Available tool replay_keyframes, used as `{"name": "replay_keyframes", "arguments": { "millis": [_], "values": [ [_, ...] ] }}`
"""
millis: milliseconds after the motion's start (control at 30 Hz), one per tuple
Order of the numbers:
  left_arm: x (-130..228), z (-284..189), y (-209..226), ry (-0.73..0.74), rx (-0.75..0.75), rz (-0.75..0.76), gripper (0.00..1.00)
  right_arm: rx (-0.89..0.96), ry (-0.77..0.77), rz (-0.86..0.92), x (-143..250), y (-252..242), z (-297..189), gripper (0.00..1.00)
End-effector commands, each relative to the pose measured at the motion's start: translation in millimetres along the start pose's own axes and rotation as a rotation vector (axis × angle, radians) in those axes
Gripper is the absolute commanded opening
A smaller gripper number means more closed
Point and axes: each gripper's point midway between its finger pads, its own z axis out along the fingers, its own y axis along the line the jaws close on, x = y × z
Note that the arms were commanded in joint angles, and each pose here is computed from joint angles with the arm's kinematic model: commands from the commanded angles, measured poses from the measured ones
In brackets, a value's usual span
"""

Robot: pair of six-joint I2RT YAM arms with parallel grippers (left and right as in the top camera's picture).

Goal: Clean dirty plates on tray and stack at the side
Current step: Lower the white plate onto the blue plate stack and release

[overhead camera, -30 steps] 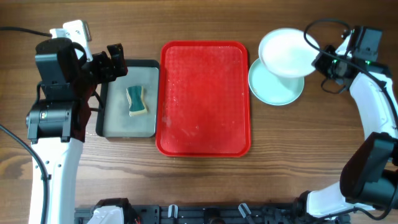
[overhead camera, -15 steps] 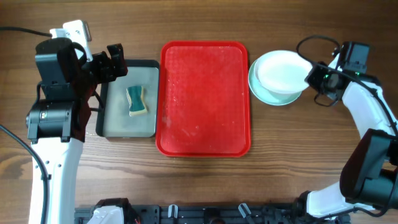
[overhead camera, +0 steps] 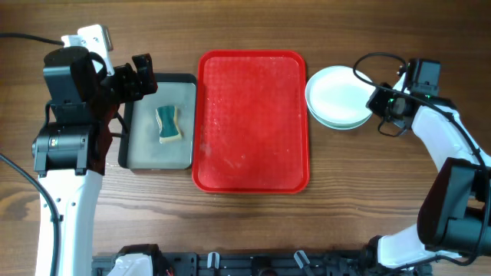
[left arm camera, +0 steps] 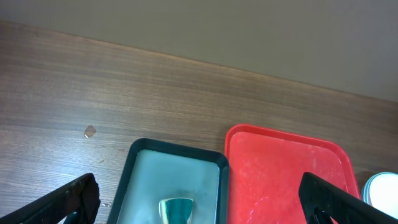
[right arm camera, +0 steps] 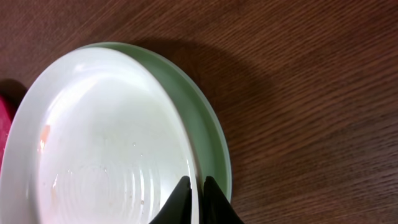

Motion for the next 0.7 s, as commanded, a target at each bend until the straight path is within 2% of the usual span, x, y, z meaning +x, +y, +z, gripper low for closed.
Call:
{"name": "replay_keyframes", "arguments": {
  "millis": [0,67,233,367,433,567,667],
  "values": [
    [-6,-4,0,-0.020,-0.006,0.006,1.00,0.014,-0.007,0.005,1,-1,1,0.10],
    [-6,-4,0,-0.020,-0.006,0.006,1.00,0.015,-0.005,0.004,1,-1,1,0.10],
    [-6,-4,0,-0.020,-0.006,0.006,1.00,0.015,-0.003,0.003,1,-1,1,0.24],
    [-6,-4,0,-0.020,-0.006,0.006,1.00,0.015,-0.002,-0.046,2,-1,1,0.45],
    [-6,-4,0,-0.020,-0.006,0.006,1.00,0.010,-0.001,-0.094,2,0,1,0.50],
    [-6,-4,0,-0.020,-0.006,0.006,1.00,-0.004,0.000,-0.185,2,3,1,0.53],
    [-6,-4,0,-0.020,-0.006,0.006,1.00,-0.105,0.010,-0.272,5,20,0,0.55]
  ]
}}
